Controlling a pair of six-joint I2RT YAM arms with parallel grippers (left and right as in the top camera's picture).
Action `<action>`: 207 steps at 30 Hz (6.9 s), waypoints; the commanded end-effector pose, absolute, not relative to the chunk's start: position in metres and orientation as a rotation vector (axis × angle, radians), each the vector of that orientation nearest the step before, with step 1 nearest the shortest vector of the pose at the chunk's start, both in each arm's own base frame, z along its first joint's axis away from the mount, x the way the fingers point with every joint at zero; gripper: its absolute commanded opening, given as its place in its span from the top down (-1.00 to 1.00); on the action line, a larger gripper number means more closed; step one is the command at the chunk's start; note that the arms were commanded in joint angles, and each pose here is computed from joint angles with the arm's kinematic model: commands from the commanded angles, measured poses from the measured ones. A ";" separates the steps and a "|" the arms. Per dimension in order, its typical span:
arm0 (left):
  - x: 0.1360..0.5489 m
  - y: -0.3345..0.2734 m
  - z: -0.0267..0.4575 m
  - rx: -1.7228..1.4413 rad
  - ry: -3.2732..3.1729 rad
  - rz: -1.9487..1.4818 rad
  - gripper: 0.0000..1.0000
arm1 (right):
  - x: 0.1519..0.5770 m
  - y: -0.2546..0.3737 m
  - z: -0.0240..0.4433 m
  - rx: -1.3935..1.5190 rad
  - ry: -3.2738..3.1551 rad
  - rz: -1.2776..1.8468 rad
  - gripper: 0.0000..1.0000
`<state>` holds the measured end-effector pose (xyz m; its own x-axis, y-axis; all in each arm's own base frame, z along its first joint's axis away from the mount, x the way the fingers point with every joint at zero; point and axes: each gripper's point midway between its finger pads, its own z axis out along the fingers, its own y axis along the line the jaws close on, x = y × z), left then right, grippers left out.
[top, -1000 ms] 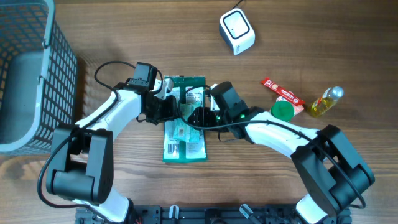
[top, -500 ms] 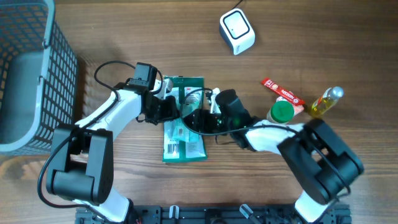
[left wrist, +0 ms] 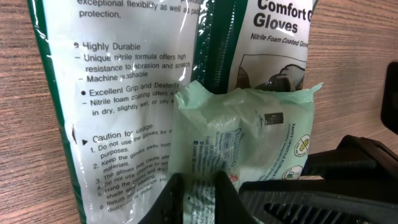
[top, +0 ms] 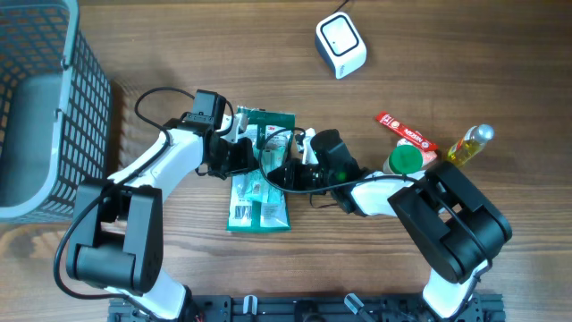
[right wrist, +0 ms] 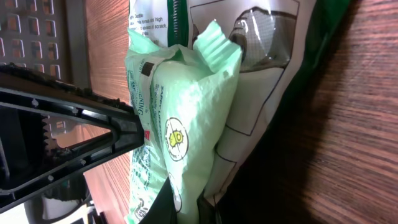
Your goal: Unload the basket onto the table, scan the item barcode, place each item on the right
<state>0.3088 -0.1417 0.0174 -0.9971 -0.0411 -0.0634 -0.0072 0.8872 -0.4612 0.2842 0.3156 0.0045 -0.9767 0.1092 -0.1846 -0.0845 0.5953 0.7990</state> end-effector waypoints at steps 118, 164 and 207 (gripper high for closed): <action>0.371 0.026 0.090 -0.471 2.675 -0.158 -1.00 | 0.391 0.321 0.060 -0.640 2.538 0.659 -0.38; 0.371 0.026 0.090 -0.471 2.675 -0.158 -1.00 | 0.380 0.333 0.088 -0.651 2.498 0.698 0.91; 0.371 0.026 0.090 -0.471 2.675 -0.158 -1.00 | 0.606 0.144 0.169 -0.915 1.653 -1.212 0.91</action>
